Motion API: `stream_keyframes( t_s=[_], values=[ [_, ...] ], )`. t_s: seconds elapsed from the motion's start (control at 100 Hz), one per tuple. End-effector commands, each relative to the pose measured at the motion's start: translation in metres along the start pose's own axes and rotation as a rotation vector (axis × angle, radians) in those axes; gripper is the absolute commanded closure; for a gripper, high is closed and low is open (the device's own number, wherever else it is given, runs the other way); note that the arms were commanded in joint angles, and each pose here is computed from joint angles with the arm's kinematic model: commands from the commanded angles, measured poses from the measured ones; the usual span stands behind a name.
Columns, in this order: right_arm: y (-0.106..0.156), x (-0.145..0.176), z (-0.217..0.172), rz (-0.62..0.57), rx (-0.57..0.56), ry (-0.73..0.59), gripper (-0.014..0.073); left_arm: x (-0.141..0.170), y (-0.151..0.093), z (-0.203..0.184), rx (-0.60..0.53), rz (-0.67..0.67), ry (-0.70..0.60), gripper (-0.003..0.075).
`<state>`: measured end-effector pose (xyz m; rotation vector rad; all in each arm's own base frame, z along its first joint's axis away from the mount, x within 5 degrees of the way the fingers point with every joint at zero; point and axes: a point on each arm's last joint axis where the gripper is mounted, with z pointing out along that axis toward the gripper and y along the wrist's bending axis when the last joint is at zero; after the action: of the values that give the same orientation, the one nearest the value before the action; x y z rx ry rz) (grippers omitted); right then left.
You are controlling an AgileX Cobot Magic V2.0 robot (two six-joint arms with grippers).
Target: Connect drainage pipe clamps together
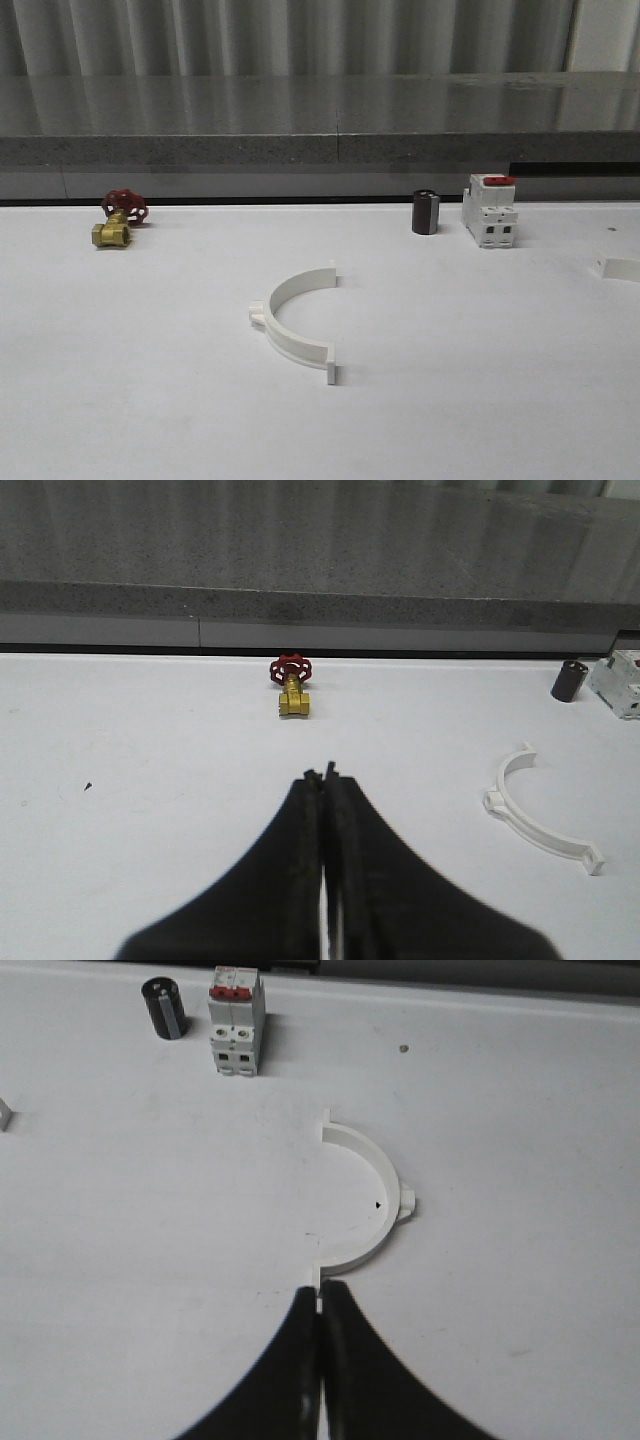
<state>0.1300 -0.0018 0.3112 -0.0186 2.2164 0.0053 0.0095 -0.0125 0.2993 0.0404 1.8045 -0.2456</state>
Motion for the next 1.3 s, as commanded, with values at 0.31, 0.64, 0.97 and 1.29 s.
stream_keyframes(
  t_s=[0.31, 0.64, 0.97, 1.29],
  values=[
    [-0.008, -0.067, 0.066, -0.007, 0.008, 0.206, 0.0137, -0.012, -0.001, -0.002, 0.008, -0.013, -0.082, 0.074],
    [-0.037, -0.079, 0.143, 0.149, 0.095, 0.51, 0.0139, -0.012, -0.001, -0.002, 0.008, -0.013, -0.082, 0.074],
    [-0.064, -0.065, 0.2, 0.178, 0.14, 0.671, 0.0139, -0.012, -0.001, -0.002, 0.008, -0.013, -0.082, 0.074],
    [-0.067, -0.045, 0.248, 0.207, 0.12, 0.705, 0.0139, -0.012, -0.001, -0.002, 0.008, -0.013, -0.082, 0.074]
  ],
)
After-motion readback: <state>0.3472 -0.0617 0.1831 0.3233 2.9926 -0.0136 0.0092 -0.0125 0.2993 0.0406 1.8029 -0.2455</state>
